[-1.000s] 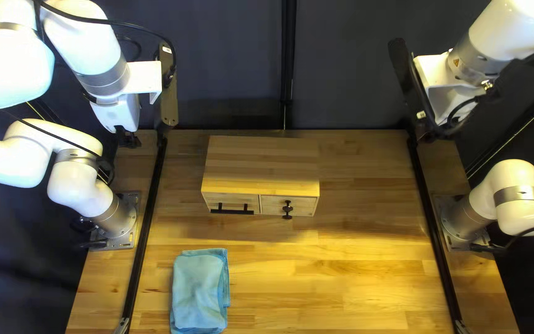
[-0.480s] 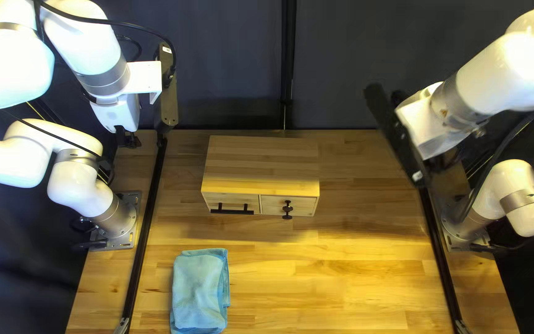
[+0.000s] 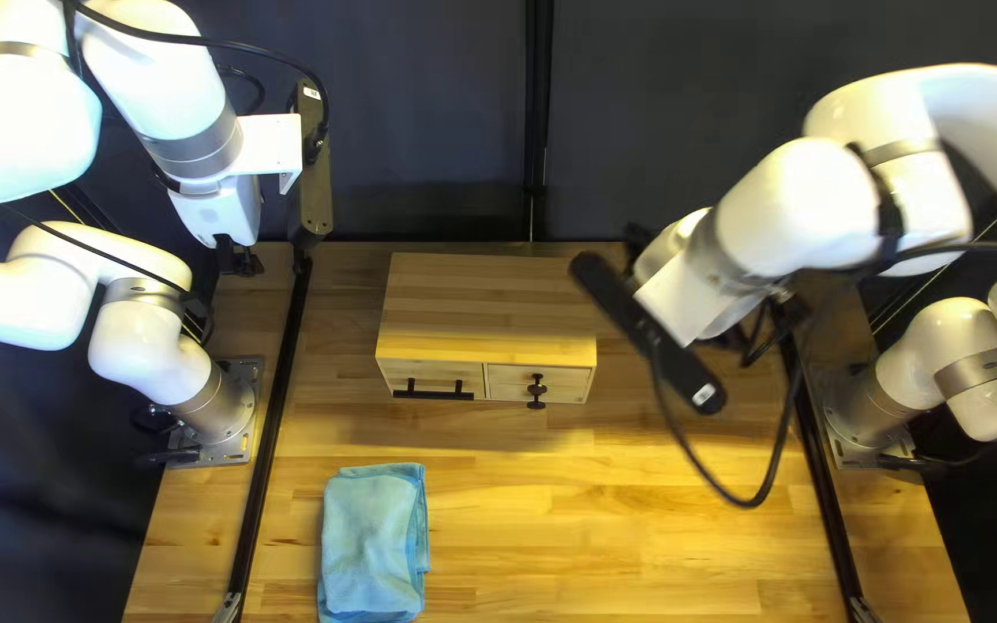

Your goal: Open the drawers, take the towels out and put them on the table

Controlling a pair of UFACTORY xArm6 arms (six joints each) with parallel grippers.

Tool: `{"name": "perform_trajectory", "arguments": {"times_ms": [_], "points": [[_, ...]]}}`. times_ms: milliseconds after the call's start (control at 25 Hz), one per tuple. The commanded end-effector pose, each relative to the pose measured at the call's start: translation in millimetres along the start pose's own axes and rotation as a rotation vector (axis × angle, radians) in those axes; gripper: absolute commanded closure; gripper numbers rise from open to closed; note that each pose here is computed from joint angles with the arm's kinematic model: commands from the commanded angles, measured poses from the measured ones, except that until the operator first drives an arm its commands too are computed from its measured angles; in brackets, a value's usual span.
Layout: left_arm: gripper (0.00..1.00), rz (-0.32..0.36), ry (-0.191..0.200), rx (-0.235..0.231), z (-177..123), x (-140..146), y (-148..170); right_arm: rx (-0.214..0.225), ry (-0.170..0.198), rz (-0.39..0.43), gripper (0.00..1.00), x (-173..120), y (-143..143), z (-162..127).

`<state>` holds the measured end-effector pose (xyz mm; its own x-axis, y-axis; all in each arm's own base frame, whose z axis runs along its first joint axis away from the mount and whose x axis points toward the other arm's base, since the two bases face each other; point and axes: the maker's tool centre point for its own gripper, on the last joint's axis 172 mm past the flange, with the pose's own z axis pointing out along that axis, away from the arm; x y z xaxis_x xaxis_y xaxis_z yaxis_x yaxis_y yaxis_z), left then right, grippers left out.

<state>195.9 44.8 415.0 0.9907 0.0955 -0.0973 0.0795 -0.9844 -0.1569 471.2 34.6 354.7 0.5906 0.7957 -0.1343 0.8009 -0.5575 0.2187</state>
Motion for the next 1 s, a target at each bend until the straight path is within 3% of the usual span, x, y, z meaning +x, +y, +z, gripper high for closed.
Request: {"name": "perform_trajectory", "arguments": {"times_ms": [40,840,1000], "points": [[0.0,0.0,0.0,0.0,0.0,0.0,0.0,0.008,-0.016,-0.05,0.0,10.2,8.5,15.0],[0.0,0.0,0.0,0.0,0.0,0.0,0.0,0.008,-0.016,-0.05,0.0,10.2,8.5,15.0],[0.0,0.0,0.0,0.0,0.0,0.0,0.0,0.005,-0.061,-0.127,0.0,18.9,10.2,24.6]]}}
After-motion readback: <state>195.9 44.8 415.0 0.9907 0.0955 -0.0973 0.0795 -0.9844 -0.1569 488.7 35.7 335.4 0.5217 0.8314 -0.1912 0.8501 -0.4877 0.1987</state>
